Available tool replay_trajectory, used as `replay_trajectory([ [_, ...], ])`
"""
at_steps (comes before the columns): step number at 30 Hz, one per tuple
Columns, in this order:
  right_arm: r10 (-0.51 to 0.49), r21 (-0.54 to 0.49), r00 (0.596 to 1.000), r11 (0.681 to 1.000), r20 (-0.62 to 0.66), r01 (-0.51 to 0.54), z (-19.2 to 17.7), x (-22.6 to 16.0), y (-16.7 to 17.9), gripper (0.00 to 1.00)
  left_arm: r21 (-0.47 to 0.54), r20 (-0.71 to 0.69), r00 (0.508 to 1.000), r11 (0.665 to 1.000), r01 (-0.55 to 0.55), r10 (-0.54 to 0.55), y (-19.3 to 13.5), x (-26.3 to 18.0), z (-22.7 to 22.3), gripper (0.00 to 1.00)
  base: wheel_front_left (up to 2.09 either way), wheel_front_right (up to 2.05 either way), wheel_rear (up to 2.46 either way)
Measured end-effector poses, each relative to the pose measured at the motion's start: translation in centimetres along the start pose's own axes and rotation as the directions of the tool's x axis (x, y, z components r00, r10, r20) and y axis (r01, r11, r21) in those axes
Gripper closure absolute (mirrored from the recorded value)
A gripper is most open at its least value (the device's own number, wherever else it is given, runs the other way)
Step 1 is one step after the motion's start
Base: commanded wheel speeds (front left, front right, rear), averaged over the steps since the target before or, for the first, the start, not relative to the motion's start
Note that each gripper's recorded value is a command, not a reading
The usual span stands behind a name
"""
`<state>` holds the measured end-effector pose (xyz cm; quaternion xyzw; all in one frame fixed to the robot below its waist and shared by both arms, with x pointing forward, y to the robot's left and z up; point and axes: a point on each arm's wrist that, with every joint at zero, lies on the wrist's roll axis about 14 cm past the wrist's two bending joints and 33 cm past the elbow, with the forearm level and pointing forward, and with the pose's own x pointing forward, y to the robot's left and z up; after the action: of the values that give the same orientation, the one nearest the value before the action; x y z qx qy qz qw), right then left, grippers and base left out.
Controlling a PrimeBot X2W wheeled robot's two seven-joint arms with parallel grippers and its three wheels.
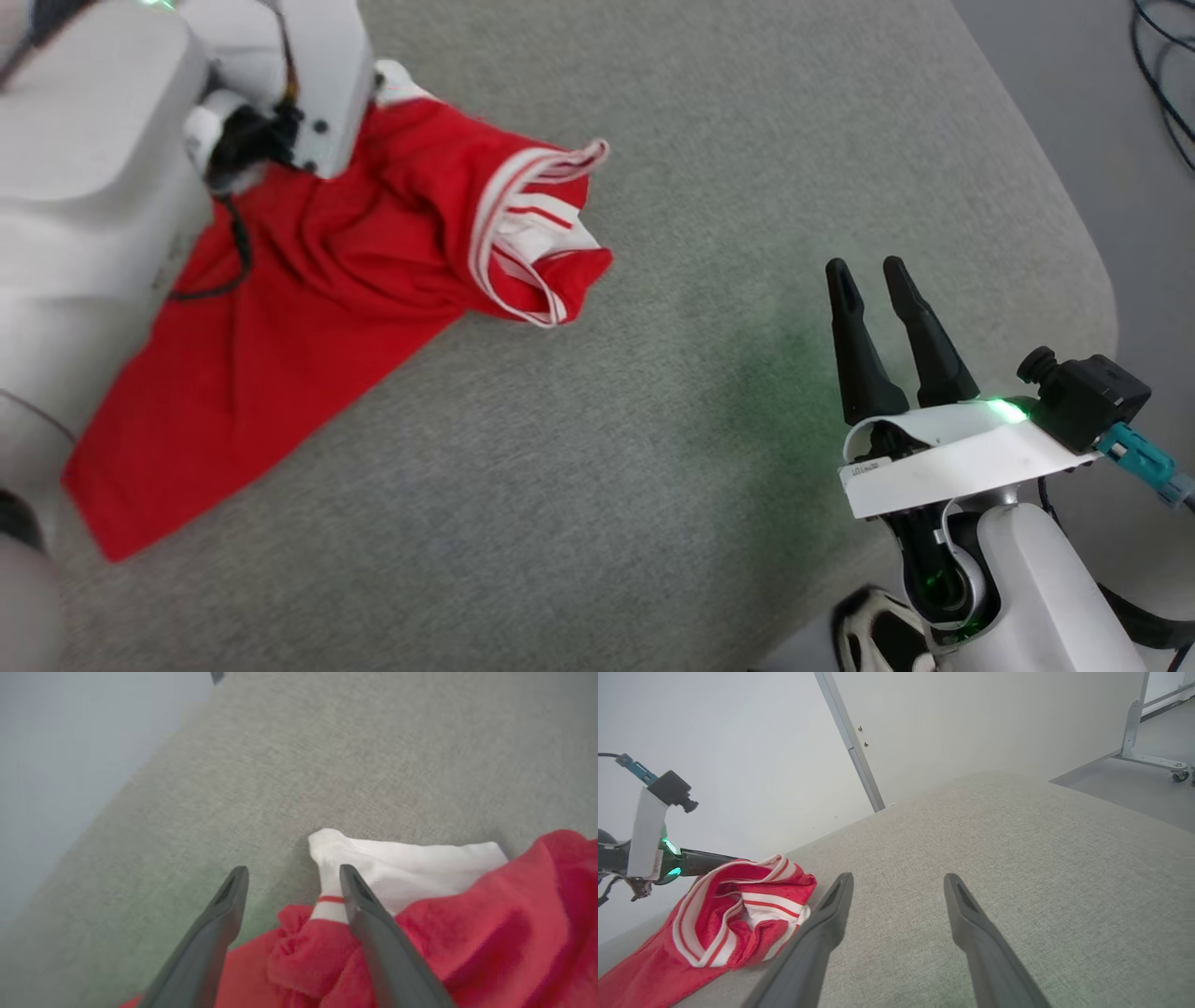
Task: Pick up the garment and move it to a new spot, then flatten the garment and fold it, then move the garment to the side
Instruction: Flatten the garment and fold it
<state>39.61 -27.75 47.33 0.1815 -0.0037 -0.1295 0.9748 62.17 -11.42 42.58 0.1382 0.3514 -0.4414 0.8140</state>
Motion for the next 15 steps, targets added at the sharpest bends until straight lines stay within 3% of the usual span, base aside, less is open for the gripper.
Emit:
replay_trajectory([
  [4, -0.031, -0.018, 0.999, 0.999, -0.013, 0.031, -0.3, -0.2, -1.0, 0.00, -0.043, -0.055, 0.996, 0.996, 0.072, -0.074, -1.7, 1.8, -0.9, 0.00, 0.00, 0.00, 0.00],
  [12, -0.032, -0.012, 0.999, 0.999, -0.024, 0.031, -0.6, -0.4, -0.9, 0.00, -0.028, -0.092, 0.991, 0.995, 0.096, -0.098, -2.5, 2.3, -1.2, 0.00, 0.00, 0.00, 0.00],
  [13, -0.031, -0.010, 0.999, 0.999, -0.024, 0.030, -0.6, -0.4, -0.9, 0.00, -0.024, -0.090, 0.991, 0.994, 0.102, -0.104, -2.7, 2.4, -1.1, 0.47, 0.00, 0.00, 0.00],
  [14, -0.030, -0.009, 0.999, 1.000, -0.024, 0.030, -0.6, -0.4, -0.9, 0.00, -0.022, -0.083, 0.990, 0.994, 0.110, -0.111, -3.0, 2.5, -1.1, 0.77, 0.00, 0.00, 0.00],
  [15, -0.030, -0.009, 0.999, 1.000, -0.024, 0.030, -0.7, -0.4, -0.8, 0.00, -0.019, -0.079, 0.990, 0.993, 0.119, -0.121, -3.3, 2.5, -1.0, 0.77, 0.00, 0.00, 0.00],
])
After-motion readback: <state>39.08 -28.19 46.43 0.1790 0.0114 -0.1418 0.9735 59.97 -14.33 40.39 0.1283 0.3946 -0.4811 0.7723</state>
